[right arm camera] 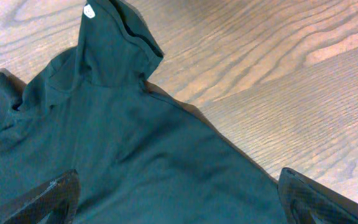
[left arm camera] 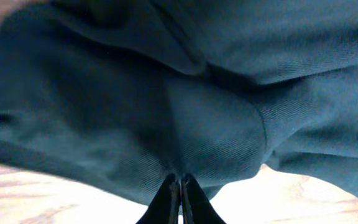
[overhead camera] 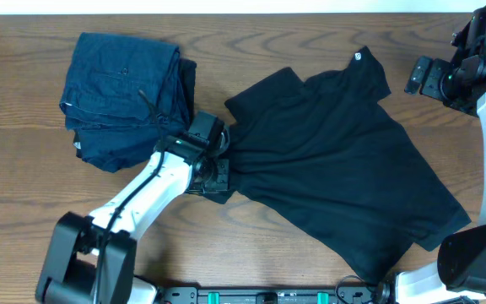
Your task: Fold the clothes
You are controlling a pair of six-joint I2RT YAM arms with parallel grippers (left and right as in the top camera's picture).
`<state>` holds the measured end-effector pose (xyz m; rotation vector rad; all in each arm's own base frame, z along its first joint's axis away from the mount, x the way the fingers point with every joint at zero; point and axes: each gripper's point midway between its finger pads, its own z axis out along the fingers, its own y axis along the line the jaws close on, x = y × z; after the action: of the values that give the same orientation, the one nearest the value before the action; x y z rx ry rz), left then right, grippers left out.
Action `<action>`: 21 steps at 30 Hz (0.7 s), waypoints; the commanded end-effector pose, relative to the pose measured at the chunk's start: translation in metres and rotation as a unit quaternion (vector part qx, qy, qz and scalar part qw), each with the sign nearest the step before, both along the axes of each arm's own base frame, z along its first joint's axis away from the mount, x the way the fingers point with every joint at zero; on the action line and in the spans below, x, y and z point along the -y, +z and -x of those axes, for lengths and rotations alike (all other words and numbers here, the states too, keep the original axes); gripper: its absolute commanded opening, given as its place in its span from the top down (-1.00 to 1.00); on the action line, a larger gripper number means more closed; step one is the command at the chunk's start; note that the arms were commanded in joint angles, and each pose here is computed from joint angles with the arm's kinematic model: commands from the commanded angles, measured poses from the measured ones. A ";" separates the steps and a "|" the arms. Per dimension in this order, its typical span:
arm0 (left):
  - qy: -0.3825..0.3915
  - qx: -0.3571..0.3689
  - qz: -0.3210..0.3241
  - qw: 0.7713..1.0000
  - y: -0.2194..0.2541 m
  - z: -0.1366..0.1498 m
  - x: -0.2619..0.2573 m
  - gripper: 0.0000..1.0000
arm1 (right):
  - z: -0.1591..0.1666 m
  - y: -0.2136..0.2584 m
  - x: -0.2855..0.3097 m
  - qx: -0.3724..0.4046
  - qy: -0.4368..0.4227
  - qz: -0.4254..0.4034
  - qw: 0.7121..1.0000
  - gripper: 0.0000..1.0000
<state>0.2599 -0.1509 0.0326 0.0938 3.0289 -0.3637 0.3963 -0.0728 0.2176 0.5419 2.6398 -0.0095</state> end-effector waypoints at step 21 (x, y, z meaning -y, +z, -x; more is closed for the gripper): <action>0.006 -0.116 -0.018 0.993 -0.048 0.032 -0.002 0.88 | 0.000 0.000 0.000 0.000 -0.002 0.002 1.000 -0.99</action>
<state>0.2472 -0.1574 -0.0023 0.0669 3.1661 -0.4009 0.3962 -0.0727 0.2176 0.5420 2.6402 -0.0095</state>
